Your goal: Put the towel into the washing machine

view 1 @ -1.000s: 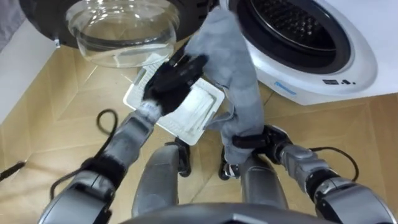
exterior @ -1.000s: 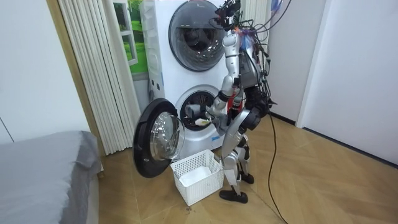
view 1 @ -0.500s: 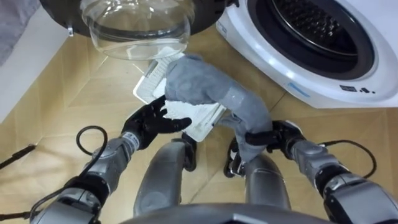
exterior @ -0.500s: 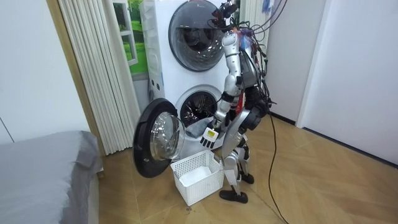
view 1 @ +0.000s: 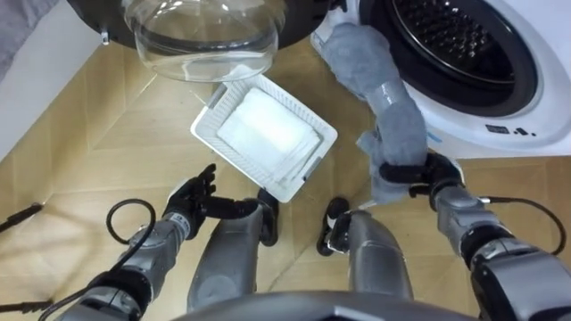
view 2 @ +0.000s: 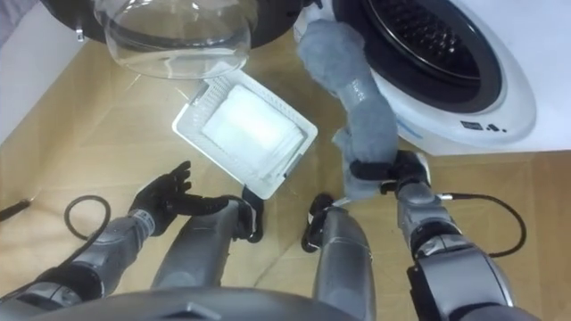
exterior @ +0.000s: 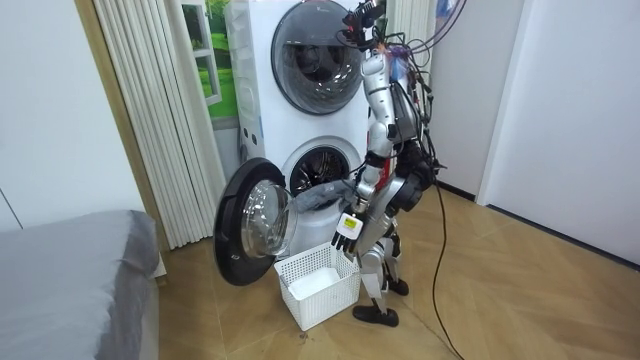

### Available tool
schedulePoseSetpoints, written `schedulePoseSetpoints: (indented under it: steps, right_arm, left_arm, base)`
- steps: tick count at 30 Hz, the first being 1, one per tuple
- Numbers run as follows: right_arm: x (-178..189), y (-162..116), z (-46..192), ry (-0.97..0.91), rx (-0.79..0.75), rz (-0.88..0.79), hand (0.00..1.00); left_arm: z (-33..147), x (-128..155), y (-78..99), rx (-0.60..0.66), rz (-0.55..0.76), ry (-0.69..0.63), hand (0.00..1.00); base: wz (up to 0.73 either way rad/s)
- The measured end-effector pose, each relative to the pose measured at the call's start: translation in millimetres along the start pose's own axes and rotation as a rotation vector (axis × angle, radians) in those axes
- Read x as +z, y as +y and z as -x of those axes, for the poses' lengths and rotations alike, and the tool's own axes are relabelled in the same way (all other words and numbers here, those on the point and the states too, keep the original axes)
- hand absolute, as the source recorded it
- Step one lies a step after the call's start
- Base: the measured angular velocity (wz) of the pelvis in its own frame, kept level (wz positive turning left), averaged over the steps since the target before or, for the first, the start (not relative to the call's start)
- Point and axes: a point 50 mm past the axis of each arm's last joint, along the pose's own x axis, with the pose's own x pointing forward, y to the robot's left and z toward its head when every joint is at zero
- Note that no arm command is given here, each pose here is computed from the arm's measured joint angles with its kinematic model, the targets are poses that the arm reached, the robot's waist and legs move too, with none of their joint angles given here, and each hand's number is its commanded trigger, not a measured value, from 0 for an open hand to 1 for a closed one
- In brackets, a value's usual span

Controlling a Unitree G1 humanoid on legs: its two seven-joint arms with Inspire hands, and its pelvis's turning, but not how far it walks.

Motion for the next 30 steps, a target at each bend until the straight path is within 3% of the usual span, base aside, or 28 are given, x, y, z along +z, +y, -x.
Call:
schedulePoseSetpoints:
  steps: [5,12,17,30]
  right_arm:
    - [13,-11,-2,-0.043,-0.089,-0.001,1.0]
    - [16,-30,-2,-0.05,-0.195,-0.025,1.0]
    - [19,-34,-2,-0.07,-0.244,-0.051,1.0]
    - [45,-64,-1,-0.105,-0.42,-0.296,1.0]
  left_arm:
    - [0.2,0,2.8,0.039,-0.078,0.001,0.0]
    - [7.0,-11,20.3,0.144,-0.096,0.033,0.0]
    - [7.9,-11,23.4,0.185,-0.098,0.02,0.0]
    - [9.8,-14,29.0,0.246,-0.098,0.036,0.0]
  base:
    - [0.0]
    - [0.0]
    - [0.0]
    - [-0.02]
